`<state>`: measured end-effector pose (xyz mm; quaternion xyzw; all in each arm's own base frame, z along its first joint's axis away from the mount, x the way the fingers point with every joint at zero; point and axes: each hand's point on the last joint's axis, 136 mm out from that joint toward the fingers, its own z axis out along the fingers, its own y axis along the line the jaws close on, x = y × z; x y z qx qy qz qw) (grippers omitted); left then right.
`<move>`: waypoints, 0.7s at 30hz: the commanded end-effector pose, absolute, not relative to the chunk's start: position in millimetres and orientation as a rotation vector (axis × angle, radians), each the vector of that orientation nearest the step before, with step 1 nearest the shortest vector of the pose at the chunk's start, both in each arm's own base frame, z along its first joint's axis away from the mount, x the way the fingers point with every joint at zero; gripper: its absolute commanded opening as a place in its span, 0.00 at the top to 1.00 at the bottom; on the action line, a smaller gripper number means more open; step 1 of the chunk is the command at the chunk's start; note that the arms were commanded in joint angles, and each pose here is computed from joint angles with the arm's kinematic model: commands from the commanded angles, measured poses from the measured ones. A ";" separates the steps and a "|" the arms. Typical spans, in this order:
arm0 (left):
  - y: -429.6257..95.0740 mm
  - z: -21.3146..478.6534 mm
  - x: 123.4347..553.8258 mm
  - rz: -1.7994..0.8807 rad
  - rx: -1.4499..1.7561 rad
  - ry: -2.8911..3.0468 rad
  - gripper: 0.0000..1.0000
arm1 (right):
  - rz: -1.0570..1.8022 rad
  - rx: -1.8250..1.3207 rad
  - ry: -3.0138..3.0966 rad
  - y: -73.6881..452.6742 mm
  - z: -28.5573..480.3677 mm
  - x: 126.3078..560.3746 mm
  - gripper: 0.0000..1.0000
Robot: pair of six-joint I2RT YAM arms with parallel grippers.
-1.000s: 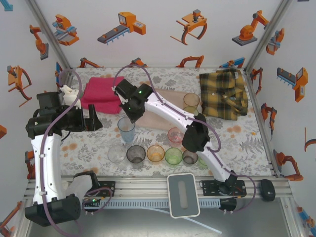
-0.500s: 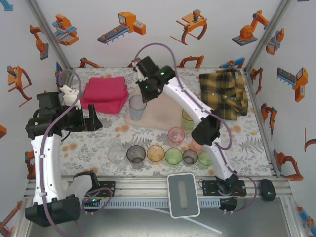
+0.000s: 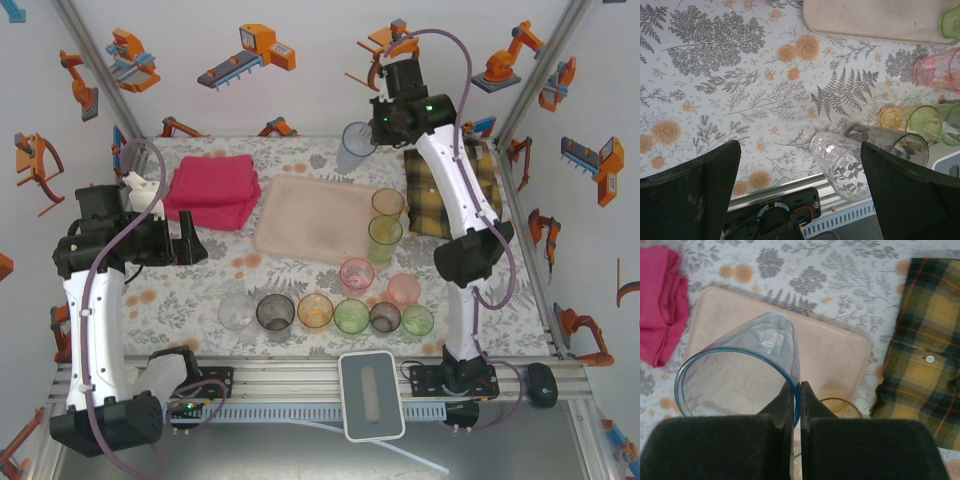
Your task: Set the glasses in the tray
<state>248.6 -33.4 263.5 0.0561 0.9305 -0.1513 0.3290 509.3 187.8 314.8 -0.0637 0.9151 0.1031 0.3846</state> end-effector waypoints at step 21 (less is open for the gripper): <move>-35.1 255.4 249.4 -0.426 0.148 2.464 0.03 | 0.083 -0.015 2.553 96.1 221.4 533.0 0.96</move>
